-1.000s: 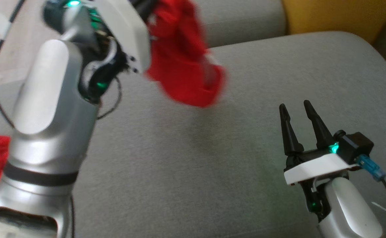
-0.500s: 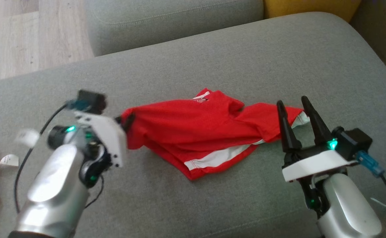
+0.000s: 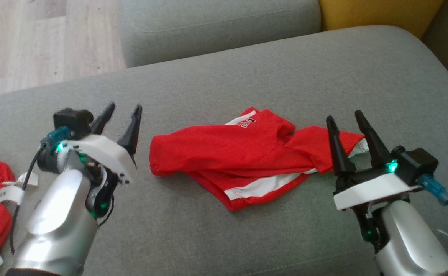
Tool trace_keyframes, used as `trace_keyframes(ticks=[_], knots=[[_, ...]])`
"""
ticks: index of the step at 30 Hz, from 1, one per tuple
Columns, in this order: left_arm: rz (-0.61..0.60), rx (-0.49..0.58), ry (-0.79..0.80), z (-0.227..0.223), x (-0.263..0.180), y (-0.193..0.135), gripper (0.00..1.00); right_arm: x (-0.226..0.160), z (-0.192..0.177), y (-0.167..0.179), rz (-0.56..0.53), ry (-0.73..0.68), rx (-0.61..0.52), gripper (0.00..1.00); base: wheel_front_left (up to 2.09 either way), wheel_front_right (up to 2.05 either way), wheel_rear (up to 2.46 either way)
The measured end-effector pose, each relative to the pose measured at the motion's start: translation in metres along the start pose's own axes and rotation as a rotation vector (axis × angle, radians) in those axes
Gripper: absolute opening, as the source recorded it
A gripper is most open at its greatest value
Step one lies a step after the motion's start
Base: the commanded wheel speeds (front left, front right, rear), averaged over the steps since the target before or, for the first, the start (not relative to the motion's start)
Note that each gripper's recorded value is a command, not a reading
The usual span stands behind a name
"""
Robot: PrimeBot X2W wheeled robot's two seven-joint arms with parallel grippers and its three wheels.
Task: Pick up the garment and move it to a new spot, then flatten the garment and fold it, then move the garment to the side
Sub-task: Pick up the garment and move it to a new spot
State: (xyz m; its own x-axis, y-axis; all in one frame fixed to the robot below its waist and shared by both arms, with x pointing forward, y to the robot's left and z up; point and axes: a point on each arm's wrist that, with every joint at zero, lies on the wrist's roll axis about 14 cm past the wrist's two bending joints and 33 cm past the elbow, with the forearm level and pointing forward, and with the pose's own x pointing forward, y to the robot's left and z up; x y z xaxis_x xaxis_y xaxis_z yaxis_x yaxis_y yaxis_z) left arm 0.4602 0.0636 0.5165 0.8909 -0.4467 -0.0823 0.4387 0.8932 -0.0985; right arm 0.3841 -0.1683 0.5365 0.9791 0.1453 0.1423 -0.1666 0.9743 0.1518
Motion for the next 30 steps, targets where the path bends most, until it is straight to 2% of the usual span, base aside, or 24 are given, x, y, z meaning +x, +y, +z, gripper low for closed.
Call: trace_keyframes(ticks=[6, 9, 14, 19, 23, 30], knots=[[0.065, 0.005, -0.164, 0.041, -0.011, 0.004, 1.00, 0.003, 0.010, 0.002, 0.009, -0.031, -0.006, 1.00, 0.00, 0.00, 0.00], [0.114, 0.014, -0.201, 0.045, -0.027, 0.012, 1.00, 0.004, 0.017, 0.001, 0.011, -0.051, -0.017, 1.00, 0.00, 0.00, 0.00], [0.229, -0.012, -0.224, 0.032, -0.059, 0.027, 1.00, 0.001, 0.023, -0.005, -0.003, -0.068, -0.025, 1.00, 0.00, 0.00, 0.00], [0.379, -0.104, -0.210, 0.002, -0.099, 0.036, 1.00, -0.018, -0.003, -0.014, -0.039, 0.003, -0.015, 1.00, 0.00, 0.00, 0.00], [0.411, -0.100, -0.242, 0.004, -0.112, 0.031, 1.00, -0.024, -0.013, -0.016, -0.044, 0.034, -0.013, 1.00, 0.00, 0.00, 0.00], [0.393, -0.053, -0.226, -0.004, -0.118, 0.023, 1.00, -0.023, -0.011, -0.017, -0.044, 0.028, -0.008, 1.00, 0.00, 0.00, 0.00]])
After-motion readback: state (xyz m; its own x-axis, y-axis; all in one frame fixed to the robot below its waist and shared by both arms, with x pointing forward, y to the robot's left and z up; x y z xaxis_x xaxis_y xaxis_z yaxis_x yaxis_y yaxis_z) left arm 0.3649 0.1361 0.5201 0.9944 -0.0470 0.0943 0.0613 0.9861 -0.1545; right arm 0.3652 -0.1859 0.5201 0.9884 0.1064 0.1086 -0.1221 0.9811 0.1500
